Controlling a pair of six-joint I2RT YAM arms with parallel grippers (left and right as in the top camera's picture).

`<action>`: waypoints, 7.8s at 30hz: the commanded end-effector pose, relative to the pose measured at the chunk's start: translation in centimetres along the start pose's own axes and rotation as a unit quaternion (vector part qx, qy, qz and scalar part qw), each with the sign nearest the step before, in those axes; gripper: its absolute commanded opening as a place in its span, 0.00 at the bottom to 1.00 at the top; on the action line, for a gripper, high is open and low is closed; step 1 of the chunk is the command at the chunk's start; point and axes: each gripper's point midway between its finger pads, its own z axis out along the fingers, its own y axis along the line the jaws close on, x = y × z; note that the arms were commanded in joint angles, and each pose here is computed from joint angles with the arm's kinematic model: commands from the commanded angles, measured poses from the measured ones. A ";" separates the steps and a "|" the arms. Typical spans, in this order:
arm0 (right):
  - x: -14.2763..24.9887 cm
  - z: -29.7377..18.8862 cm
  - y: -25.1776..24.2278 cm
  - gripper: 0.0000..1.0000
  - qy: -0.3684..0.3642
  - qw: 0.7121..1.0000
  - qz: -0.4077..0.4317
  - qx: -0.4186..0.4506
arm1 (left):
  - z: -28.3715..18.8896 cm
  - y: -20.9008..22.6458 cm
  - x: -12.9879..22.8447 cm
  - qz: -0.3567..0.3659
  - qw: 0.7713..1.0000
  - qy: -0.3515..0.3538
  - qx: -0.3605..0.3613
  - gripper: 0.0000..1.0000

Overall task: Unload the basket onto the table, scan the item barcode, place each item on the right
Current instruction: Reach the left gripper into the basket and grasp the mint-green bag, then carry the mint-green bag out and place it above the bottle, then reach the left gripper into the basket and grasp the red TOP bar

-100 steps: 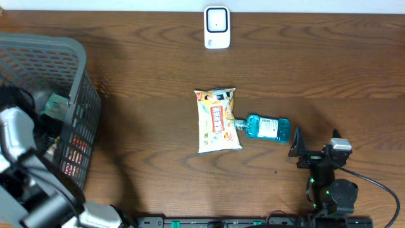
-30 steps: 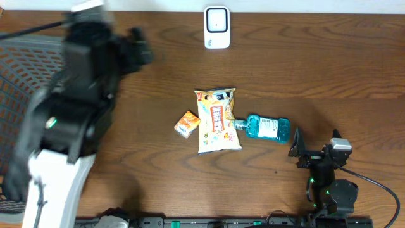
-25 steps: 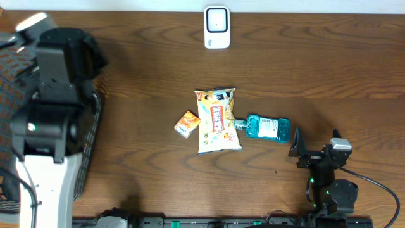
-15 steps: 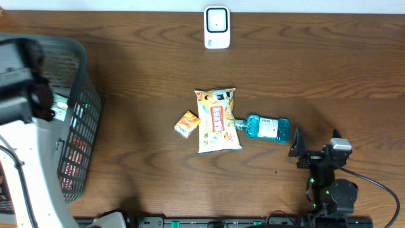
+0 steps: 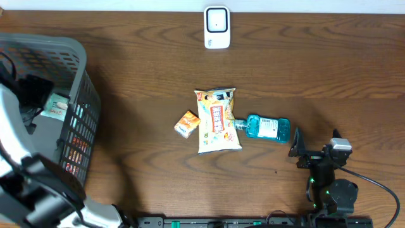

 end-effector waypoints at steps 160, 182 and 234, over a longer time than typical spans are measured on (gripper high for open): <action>0.1 0.0 0.1 0.99 0.000 1.000 -0.004 -0.001 | -10.0 6.0 2.0 -0.270 0.938 -0.201 -0.082 0.98; 0.1 0.0 0.1 0.99 0.000 1.000 -0.004 -0.001 | -2.5 7.2 4.2 -0.276 0.944 -0.048 -0.174 0.98; 0.1 0.0 0.1 0.99 0.000 1.000 -0.004 -0.001 | 13.5 13.8 13.5 -0.447 0.845 0.030 -0.291 0.97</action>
